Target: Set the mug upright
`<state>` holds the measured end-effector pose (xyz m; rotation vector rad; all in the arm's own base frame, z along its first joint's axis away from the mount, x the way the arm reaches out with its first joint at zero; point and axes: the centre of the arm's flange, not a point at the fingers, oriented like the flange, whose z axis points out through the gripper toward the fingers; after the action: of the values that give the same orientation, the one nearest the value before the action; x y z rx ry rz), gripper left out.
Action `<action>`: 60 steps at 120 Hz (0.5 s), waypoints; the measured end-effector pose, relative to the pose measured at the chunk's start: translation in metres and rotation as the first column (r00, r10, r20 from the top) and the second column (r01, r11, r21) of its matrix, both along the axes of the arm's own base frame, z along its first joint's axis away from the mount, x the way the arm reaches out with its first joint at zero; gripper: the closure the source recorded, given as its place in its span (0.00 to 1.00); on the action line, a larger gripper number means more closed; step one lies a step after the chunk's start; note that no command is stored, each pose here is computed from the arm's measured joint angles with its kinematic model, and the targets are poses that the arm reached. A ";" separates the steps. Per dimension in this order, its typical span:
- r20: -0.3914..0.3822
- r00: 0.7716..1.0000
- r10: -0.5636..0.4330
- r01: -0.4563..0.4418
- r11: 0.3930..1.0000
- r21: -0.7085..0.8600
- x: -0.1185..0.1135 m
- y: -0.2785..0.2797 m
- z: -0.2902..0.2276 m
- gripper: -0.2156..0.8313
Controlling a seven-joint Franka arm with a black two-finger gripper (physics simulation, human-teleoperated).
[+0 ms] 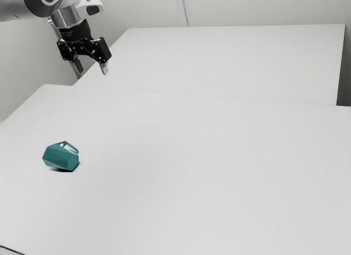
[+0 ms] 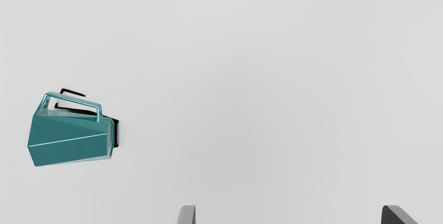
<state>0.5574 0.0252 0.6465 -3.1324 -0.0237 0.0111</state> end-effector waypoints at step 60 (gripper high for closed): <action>0.009 0.999 0.040 -0.040 0.999 -0.007 -0.019 0.028 0.008 0.23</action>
<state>0.5383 0.0535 0.6544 -3.1389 -0.0864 -0.0025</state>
